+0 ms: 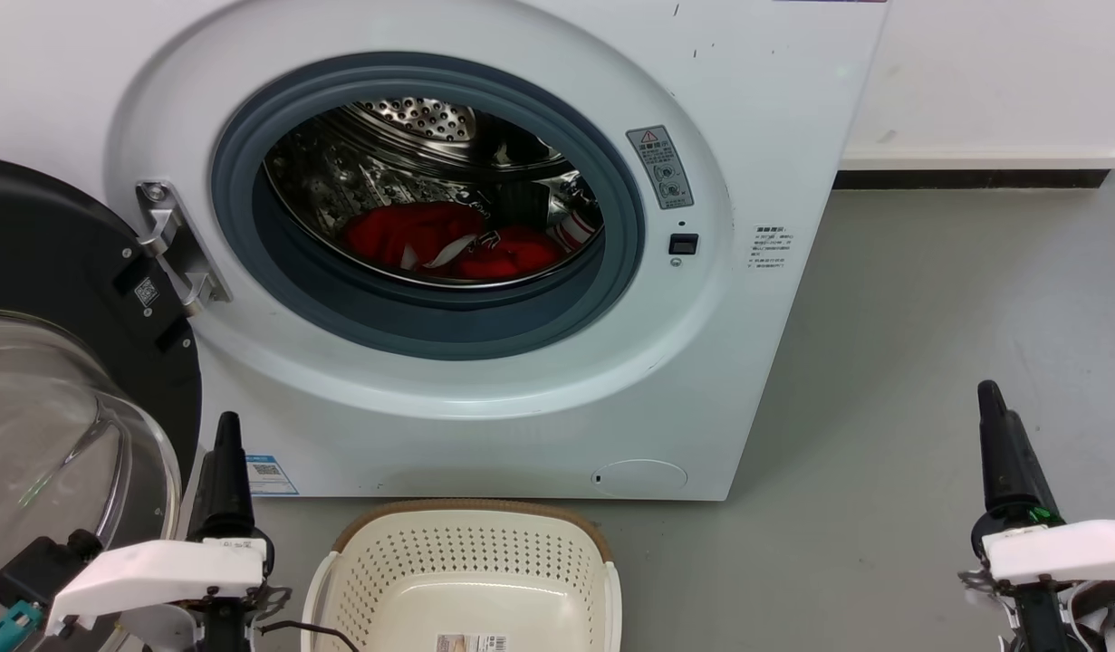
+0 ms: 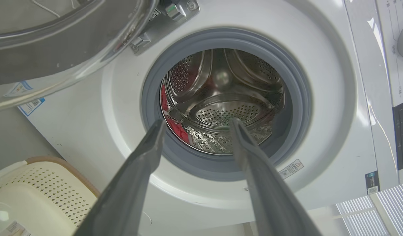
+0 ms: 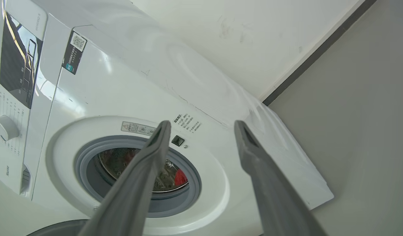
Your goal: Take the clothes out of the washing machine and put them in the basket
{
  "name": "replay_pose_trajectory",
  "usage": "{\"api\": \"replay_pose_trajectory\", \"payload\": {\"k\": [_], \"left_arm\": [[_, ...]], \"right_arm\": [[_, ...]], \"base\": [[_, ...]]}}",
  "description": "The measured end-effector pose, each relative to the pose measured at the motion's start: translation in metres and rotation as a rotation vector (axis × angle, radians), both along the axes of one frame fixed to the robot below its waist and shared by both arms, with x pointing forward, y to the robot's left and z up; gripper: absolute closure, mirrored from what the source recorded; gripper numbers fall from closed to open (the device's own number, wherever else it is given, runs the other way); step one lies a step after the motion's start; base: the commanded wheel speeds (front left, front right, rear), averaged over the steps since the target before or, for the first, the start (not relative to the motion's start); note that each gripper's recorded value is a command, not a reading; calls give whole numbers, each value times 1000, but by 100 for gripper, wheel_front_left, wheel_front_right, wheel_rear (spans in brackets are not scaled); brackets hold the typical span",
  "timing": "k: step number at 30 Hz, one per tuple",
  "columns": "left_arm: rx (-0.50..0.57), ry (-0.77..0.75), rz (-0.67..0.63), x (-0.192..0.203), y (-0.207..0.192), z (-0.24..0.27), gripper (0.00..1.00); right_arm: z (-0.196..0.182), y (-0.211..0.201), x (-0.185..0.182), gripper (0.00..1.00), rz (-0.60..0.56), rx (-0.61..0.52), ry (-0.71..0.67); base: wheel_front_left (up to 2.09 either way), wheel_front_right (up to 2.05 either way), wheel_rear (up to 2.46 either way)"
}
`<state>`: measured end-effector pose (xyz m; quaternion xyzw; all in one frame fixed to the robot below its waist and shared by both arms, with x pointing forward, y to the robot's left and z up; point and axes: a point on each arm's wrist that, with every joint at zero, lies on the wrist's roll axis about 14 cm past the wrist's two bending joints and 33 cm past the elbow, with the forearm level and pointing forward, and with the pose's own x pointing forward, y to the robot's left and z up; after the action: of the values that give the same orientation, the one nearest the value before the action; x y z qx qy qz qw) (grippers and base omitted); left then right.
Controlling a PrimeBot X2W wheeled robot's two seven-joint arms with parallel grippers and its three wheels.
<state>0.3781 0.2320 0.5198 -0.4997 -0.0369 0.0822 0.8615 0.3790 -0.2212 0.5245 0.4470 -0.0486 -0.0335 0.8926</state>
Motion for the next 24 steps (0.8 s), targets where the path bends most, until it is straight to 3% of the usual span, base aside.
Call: {"api": "replay_pose_trajectory", "payload": {"k": [12,13,24], "left_arm": [[203,-44,18,-1,-8,27,0],[252,-63,14,-2,-10,33,0],[413,-106,-34,-6,-27,38,0]], "right_arm": [[46,19,2,0,21,-366,-120],[48,24,1,0,28,-435,-129],[56,40,-3,0,41,-643,-164]], "base": [[0,0,0],[0,0,0],[0,0,0]]}}
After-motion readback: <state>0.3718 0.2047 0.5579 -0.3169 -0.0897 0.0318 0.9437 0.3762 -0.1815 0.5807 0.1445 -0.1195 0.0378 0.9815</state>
